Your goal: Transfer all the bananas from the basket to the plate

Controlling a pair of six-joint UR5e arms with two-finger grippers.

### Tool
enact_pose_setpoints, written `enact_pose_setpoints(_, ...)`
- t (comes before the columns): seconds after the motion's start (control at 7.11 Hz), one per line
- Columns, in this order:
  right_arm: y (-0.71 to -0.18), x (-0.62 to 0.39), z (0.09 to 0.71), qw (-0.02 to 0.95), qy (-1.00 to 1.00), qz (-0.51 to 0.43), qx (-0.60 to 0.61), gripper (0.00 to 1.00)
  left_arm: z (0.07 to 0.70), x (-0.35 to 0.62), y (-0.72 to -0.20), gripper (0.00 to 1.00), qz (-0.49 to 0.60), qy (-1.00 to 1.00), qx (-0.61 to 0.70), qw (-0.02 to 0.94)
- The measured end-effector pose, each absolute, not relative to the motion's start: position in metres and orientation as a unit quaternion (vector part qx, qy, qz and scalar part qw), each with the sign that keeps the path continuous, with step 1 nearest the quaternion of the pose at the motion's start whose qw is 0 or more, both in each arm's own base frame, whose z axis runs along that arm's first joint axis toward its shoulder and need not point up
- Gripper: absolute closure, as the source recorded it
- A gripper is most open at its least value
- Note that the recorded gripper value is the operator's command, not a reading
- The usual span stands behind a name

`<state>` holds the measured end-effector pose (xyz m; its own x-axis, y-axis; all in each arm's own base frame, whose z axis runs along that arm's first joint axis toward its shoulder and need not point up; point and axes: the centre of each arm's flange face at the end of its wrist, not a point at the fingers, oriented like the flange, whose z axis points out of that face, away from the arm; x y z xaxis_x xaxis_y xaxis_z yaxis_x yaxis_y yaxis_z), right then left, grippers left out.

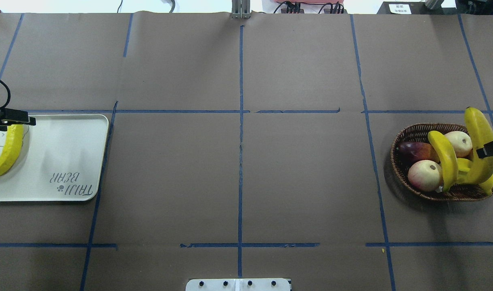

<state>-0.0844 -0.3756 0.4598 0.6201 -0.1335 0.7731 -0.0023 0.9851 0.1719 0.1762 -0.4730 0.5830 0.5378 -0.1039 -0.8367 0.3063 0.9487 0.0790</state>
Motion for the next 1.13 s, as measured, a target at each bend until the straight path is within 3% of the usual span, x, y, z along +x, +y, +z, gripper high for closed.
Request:
enact_pose_setpoints(0.42, -0.395, -0.067, 0.406, 0.856, -0.506, -0.039, 0.099, 1.0, 0.582, 0.177, -0.473, 0.01, -0.124, 0.468, 0.104, 0.869)
enact_pose_setpoints(0.7, -0.437, -0.129, 0.326, 0.837, -0.535, -0.056, 0.097, 0.99, 0.576, 0.179, -0.477, 0.01, -0.133, 0.474, 0.102, 0.865)
enact_pose_setpoints(1.13, -0.443, -0.27, 0.202, 0.819, -0.567, -0.022, 0.085, 0.99, 0.483, 0.222, -0.514, 0.01, -0.212, 0.554, 0.076, 0.802)
